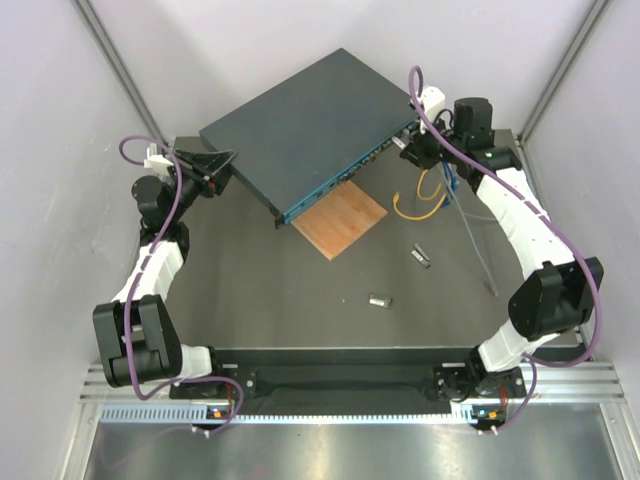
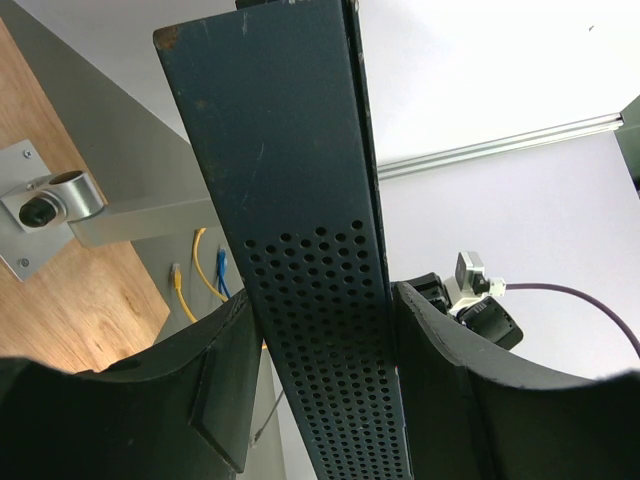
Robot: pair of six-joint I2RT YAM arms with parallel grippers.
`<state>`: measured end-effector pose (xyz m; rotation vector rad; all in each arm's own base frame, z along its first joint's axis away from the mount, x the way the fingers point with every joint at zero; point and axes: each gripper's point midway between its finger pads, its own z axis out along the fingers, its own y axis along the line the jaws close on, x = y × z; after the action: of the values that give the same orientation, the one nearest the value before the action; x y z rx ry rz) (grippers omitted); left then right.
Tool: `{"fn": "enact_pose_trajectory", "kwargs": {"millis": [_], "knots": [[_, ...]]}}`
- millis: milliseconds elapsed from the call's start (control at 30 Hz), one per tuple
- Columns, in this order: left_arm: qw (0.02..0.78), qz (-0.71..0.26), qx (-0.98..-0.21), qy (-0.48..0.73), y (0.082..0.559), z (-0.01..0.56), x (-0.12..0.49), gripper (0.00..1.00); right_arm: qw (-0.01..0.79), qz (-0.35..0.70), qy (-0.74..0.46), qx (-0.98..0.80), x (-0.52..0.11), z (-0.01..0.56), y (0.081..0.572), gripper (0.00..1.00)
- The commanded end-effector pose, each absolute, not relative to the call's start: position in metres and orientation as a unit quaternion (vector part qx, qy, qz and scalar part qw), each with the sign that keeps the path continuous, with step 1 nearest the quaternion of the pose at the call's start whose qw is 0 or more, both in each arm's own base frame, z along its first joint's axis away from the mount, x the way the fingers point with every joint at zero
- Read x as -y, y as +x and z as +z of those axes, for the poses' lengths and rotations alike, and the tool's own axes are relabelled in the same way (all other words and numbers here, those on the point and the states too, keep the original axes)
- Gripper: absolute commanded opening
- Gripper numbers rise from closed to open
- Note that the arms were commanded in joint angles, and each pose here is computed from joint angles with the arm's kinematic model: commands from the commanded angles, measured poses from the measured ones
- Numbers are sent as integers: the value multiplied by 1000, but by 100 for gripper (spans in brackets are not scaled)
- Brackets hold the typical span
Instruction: Insert the plug into the switch port
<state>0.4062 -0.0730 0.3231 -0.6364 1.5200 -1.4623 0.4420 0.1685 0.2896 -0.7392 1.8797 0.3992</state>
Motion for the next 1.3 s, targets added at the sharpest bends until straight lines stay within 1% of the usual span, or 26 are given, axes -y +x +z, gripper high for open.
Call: {"fn": "enact_pose_trajectory", "kwargs": {"millis": [0, 300, 500, 900, 1267], "knots": [[503, -589, -603, -190, 397, 353, 81, 0, 567, 178, -311, -741, -180, 324, 446, 0], [500, -590, -605, -190, 396, 350, 82, 0, 618, 167, -294, -710, -178, 359, 453, 0], [500, -589, -606, -191, 397, 348, 82, 0, 635, 168, -287, -697, -178, 373, 455, 0], [497, -589, -607, -194, 400, 346, 81, 0, 648, 171, -287, -685, -178, 396, 449, 0], [495, -592, -606, -192, 400, 349, 82, 0, 647, 168, -287, -686, -172, 393, 446, 0]]}}
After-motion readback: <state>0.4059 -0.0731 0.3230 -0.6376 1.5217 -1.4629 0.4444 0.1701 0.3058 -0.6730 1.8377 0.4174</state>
